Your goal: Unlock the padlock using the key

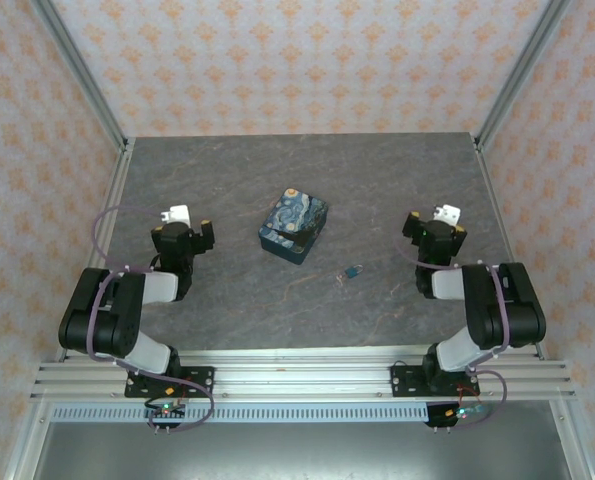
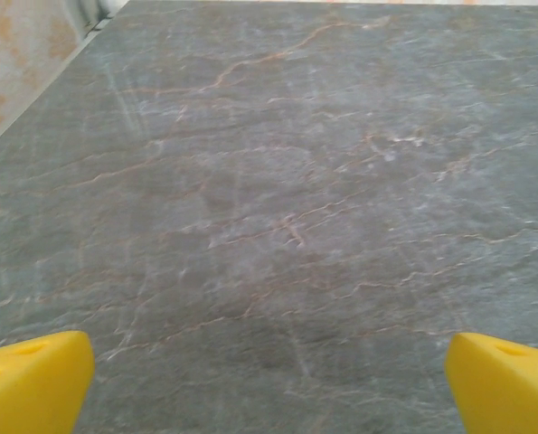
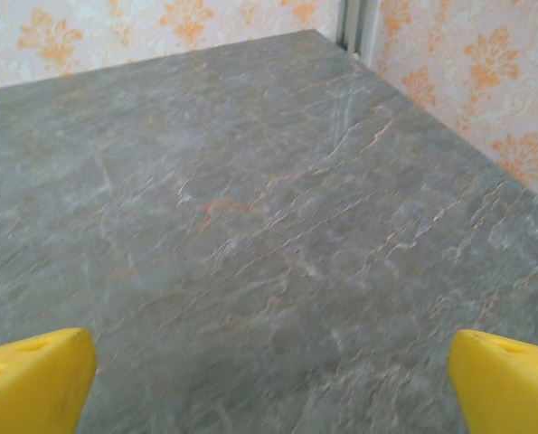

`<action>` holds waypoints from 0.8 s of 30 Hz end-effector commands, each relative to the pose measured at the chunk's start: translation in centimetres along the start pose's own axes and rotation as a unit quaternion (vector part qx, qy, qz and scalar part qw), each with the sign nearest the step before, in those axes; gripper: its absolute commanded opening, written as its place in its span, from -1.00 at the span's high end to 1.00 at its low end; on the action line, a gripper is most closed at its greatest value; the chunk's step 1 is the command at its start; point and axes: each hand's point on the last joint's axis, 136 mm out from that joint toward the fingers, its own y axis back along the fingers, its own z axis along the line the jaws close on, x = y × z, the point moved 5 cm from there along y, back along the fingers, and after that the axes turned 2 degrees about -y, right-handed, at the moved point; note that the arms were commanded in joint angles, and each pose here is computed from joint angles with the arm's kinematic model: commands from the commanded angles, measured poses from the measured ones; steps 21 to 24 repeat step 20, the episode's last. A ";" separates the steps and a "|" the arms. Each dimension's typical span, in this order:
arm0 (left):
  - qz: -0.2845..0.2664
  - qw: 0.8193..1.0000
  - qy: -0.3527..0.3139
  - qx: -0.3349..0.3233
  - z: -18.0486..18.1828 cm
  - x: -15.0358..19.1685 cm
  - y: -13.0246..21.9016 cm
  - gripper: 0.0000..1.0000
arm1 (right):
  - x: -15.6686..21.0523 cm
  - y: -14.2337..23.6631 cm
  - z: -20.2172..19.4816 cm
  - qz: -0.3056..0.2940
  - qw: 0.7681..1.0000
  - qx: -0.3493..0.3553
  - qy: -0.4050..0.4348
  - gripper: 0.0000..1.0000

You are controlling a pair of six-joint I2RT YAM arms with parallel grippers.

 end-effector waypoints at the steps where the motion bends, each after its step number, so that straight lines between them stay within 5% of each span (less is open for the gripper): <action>1: -0.019 1.000 -0.013 0.015 -0.6 -1.4 -0.1 -0.99 | 0.2 0.1 0.4 0.014 1.000 -0.022 -0.011 -0.99; 24: -0.019 1.000 -0.013 0.015 -0.6 -1.4 -0.1 -1.00 | 0.3 0.1 1.0 0.017 0.999 -0.039 0.001 -0.98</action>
